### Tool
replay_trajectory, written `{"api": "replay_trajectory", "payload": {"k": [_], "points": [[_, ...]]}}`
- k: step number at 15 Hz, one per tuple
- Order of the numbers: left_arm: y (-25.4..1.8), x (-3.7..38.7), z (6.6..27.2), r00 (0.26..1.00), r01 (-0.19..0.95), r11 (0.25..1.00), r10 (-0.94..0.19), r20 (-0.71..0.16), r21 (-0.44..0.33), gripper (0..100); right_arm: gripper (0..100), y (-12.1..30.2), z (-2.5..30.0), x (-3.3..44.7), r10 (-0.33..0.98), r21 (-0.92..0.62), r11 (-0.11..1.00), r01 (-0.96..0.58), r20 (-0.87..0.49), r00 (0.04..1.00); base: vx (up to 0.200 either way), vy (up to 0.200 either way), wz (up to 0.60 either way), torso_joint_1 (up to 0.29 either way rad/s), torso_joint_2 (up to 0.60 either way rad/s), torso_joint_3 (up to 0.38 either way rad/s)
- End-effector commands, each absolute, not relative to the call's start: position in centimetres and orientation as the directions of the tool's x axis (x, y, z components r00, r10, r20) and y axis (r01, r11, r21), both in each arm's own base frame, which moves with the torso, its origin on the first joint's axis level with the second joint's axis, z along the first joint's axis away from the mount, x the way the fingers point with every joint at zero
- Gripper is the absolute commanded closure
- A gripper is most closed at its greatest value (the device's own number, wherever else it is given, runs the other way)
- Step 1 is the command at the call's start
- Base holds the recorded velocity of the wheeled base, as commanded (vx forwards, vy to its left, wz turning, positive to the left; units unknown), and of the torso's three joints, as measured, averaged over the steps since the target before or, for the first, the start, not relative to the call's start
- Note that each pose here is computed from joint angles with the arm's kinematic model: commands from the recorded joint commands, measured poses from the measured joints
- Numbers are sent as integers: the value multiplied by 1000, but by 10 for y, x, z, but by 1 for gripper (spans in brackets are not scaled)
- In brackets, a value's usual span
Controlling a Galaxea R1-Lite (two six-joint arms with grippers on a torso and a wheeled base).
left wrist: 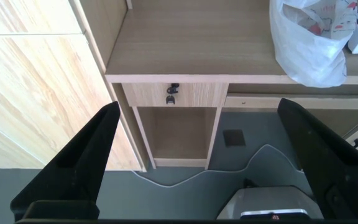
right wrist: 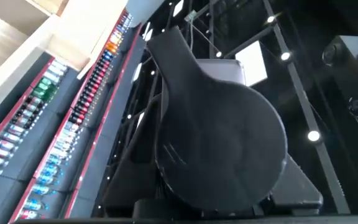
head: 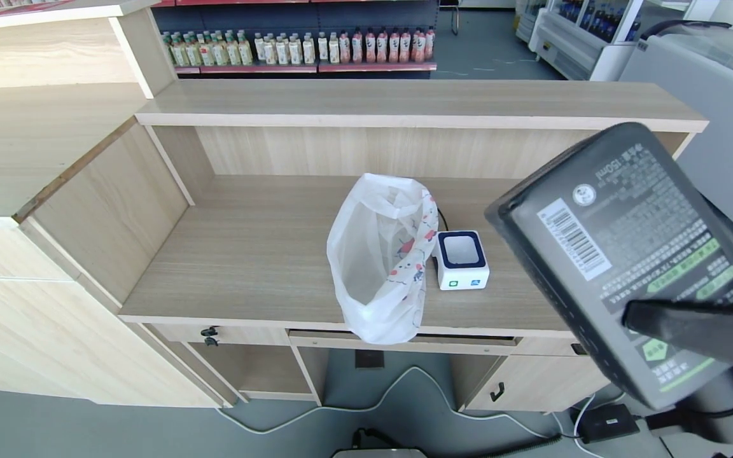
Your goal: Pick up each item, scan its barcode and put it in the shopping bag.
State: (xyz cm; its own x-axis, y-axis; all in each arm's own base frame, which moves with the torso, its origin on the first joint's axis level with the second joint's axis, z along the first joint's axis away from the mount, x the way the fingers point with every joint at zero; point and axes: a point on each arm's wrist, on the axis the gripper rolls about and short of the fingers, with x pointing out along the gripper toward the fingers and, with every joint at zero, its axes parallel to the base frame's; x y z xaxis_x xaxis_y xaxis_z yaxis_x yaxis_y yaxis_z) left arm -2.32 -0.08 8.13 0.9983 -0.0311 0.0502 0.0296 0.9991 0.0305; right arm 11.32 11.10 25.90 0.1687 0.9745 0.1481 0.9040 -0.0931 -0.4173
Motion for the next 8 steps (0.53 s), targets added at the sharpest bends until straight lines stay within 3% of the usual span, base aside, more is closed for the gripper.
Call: {"api": "replay_trajectory", "payload": {"k": [1, 8], "points": [[-1, -23, 81, 998, 29, 999, -31, 51, 31, 0, 100, 103, 254, 103, 977, -415, -83, 906, 147, 157, 0, 0, 0, 0, 0, 0], [-1, -23, 81, 998, 29, 999, -31, 51, 31, 0, 100, 94, 253, 93, 979, -402, -57, 914, 157, 130, 0, 0, 0, 0, 0, 0]]}}
